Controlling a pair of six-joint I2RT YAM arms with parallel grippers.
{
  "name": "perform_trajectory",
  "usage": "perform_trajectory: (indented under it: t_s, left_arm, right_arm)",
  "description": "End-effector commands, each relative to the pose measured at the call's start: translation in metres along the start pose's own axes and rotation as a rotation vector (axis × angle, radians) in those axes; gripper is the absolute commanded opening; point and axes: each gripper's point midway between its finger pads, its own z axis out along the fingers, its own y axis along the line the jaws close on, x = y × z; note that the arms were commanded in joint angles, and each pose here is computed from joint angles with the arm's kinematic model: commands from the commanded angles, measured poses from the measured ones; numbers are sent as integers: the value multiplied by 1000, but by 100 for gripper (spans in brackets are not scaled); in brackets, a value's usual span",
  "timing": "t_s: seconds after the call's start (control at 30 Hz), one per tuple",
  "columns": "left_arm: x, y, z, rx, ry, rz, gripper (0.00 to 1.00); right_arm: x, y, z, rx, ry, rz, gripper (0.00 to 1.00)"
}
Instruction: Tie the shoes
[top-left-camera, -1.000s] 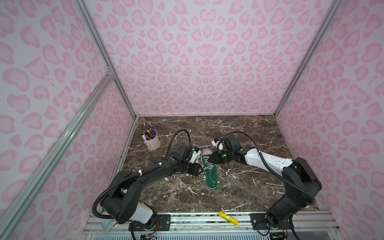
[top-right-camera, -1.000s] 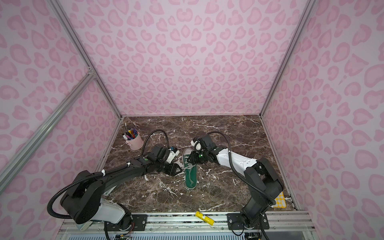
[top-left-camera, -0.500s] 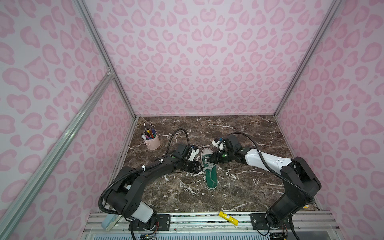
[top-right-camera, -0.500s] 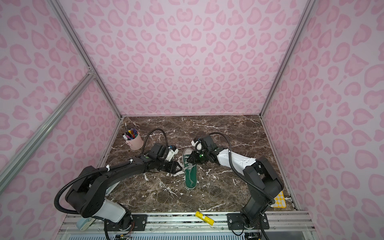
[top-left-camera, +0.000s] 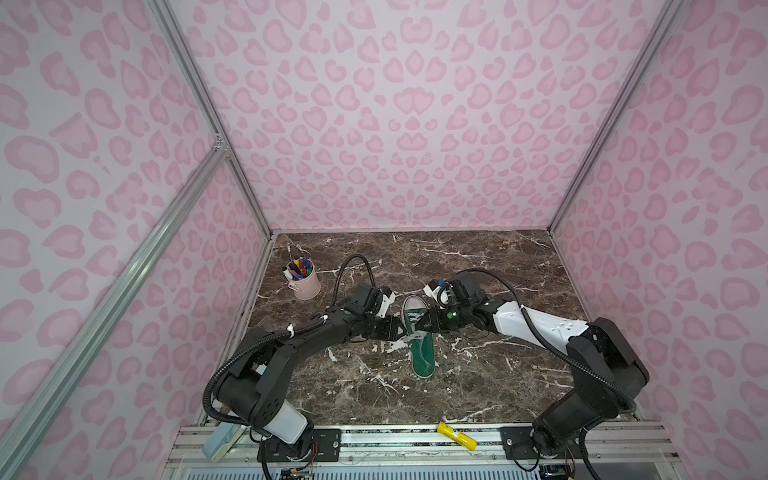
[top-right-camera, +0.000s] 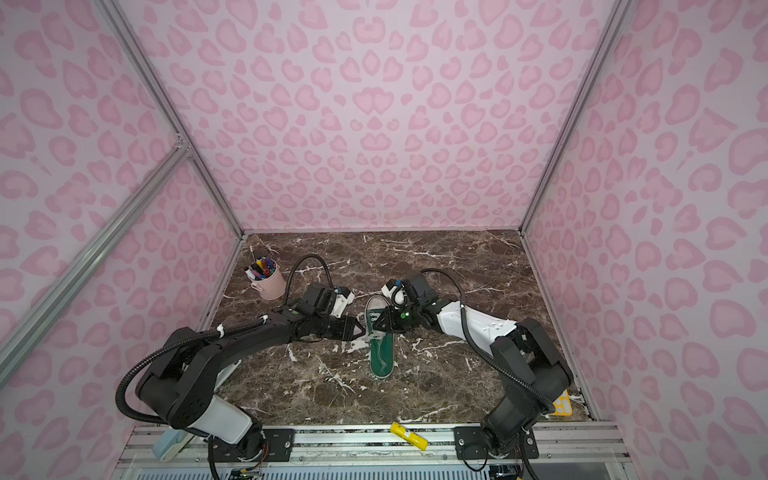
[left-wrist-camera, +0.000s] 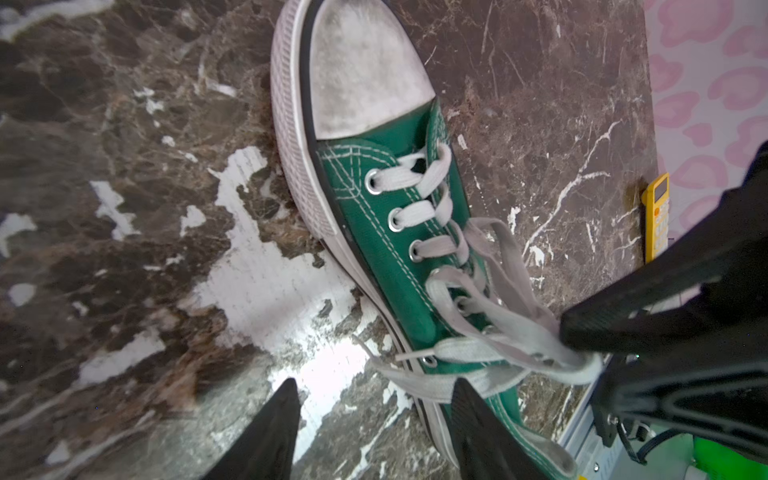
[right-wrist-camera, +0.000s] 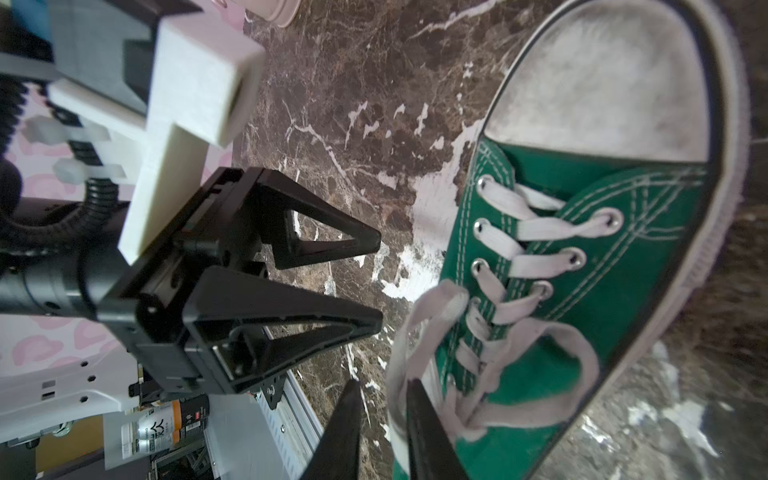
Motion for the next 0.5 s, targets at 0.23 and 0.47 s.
perform_trajectory:
  t_s: [0.23, 0.47]
  left_arm:
    - [-15, -7, -6, 27, -60, -10, 63]
    - [-11, 1, -10, -4, -65, -11, 63]
  right_arm:
    - [44, -3, -1, 120, 235, -113, 24]
    - [39, 0, -19, 216, 243, -165, 29]
